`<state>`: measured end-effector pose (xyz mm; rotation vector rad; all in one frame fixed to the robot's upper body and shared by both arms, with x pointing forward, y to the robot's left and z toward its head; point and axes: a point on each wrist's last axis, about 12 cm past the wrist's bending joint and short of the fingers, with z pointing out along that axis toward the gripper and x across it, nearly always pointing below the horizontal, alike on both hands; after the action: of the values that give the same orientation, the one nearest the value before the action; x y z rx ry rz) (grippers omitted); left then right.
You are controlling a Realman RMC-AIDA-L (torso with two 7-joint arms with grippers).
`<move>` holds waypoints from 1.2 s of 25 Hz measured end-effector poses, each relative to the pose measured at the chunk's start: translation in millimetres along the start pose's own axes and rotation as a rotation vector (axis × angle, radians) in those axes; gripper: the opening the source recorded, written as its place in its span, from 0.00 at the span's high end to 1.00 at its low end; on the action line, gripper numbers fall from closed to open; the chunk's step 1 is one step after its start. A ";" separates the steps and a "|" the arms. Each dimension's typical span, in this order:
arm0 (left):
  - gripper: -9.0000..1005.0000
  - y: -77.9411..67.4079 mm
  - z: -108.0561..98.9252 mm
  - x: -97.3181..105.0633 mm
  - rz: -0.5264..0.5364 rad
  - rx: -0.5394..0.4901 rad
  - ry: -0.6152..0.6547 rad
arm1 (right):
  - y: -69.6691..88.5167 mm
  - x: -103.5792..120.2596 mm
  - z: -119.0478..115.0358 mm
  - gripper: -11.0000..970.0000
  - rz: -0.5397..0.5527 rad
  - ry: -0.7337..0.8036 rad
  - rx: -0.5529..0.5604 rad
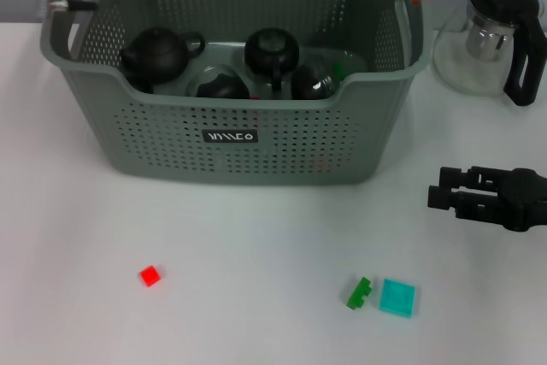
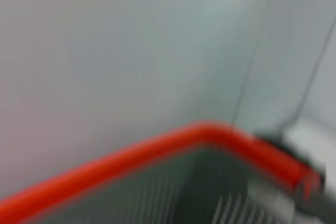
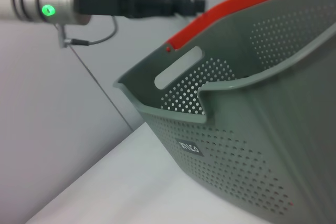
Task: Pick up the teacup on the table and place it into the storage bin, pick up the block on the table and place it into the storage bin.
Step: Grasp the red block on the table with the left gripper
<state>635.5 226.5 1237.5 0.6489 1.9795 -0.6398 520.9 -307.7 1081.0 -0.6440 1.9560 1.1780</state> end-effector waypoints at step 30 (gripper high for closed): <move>0.22 -17.6 -115.0 266.3 0.212 0.173 -0.116 | -3.0 -2.3 0.3 0.29 0.018 -0.006 0.018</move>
<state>438.7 339.1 1055.6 0.8937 1.7323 -0.7063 524.5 -308.7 1081.2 -0.6139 1.9688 1.1700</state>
